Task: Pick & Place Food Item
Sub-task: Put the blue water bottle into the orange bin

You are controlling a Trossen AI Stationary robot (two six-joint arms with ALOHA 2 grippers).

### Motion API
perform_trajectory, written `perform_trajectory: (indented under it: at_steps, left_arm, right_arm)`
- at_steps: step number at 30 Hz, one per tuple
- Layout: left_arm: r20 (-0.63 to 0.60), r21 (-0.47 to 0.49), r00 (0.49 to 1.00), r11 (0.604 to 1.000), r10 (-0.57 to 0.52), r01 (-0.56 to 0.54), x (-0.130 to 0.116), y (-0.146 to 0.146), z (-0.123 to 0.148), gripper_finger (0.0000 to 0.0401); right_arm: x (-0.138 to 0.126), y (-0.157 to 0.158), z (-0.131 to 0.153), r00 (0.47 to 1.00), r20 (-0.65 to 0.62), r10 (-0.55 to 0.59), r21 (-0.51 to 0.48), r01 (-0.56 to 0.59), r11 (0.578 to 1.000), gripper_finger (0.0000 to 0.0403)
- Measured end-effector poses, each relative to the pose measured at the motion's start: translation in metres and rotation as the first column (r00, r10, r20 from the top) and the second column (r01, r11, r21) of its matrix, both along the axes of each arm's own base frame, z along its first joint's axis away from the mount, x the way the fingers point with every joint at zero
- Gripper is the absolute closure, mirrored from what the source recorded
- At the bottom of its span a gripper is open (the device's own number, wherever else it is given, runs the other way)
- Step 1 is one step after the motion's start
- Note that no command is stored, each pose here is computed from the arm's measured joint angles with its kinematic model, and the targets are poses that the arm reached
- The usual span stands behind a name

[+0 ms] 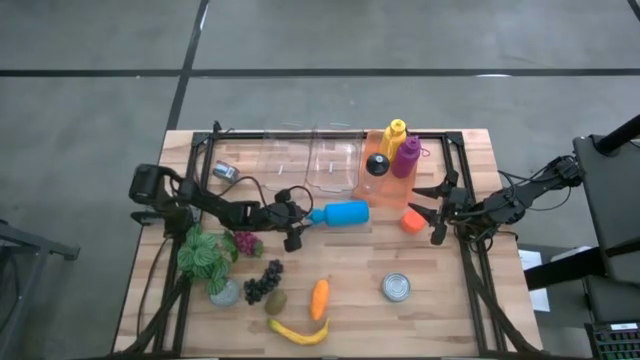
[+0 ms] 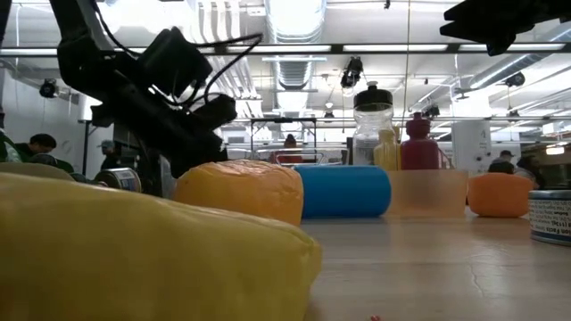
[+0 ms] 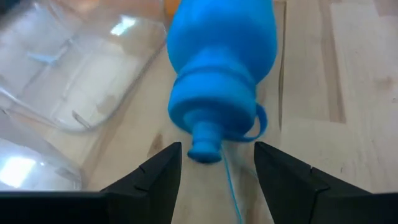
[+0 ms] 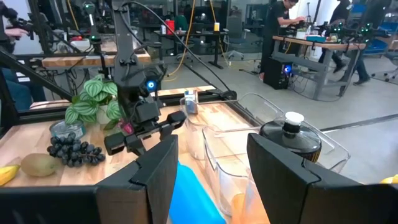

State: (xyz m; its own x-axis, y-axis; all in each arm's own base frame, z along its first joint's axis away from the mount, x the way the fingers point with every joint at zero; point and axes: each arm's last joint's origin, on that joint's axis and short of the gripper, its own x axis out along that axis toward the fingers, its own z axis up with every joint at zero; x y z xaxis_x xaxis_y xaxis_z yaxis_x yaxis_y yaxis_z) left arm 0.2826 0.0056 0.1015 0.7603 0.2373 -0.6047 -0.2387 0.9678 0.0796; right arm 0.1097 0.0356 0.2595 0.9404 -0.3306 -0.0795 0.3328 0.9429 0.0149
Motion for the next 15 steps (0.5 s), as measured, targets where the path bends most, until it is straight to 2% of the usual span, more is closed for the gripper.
perform_trajectory:
  at_steps: [15]
  left_arm:
    - [0.013,-0.007,1.0,1.0,-0.008,0.008,0.0051,-0.0001,0.0023,0.0197]
  right_arm:
    - [0.0,0.0,0.0,1.0,0.0,0.0,-0.001,0.0,1.0,0.0213]
